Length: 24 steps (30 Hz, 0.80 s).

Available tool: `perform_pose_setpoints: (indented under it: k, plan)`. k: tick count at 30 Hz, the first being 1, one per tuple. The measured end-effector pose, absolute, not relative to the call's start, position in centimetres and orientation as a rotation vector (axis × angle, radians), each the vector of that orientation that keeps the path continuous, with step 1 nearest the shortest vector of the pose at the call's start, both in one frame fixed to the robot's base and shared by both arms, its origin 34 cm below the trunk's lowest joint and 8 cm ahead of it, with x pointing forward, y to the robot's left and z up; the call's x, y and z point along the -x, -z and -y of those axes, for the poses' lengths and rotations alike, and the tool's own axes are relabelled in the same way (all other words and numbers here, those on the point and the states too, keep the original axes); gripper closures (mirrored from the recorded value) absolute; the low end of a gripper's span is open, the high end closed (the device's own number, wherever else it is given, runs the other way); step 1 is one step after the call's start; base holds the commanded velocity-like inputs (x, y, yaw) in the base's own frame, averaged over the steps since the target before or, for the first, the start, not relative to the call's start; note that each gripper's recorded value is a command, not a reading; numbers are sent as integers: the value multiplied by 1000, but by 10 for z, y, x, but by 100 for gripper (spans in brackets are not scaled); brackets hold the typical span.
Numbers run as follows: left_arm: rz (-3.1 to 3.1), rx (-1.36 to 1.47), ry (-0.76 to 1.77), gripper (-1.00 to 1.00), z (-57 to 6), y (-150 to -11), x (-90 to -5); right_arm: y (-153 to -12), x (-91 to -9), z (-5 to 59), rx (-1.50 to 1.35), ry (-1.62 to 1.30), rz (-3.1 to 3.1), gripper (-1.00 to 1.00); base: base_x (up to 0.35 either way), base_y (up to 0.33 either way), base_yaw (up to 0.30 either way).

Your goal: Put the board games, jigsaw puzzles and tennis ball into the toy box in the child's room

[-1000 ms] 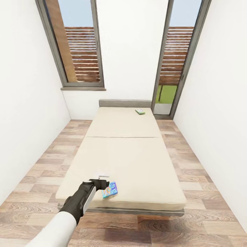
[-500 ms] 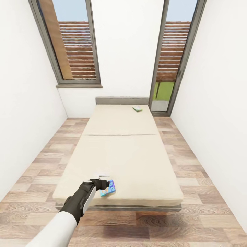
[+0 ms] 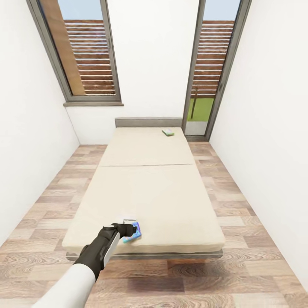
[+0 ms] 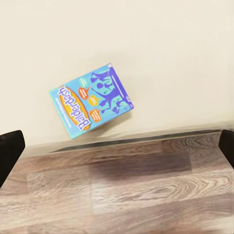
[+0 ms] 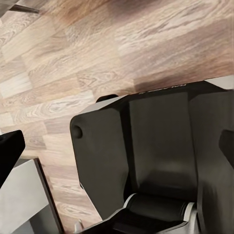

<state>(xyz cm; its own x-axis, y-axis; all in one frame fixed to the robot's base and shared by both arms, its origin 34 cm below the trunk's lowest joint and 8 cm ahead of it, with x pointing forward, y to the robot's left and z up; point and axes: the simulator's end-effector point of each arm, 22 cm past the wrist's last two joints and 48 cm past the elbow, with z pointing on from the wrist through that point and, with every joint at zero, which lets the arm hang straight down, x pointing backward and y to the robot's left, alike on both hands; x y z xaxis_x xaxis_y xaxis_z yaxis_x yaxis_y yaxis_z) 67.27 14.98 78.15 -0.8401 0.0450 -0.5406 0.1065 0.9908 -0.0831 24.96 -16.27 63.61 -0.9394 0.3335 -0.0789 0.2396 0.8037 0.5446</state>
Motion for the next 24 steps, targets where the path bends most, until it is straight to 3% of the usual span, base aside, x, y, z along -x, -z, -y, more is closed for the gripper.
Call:
perform_pose_setpoints:
  k: [24]
  plan:
    - [-2621, -95, 154, -100, -149, -759, -661, -631, -235, 160, -471, -824, -2855, -100, 0, 0, -79]
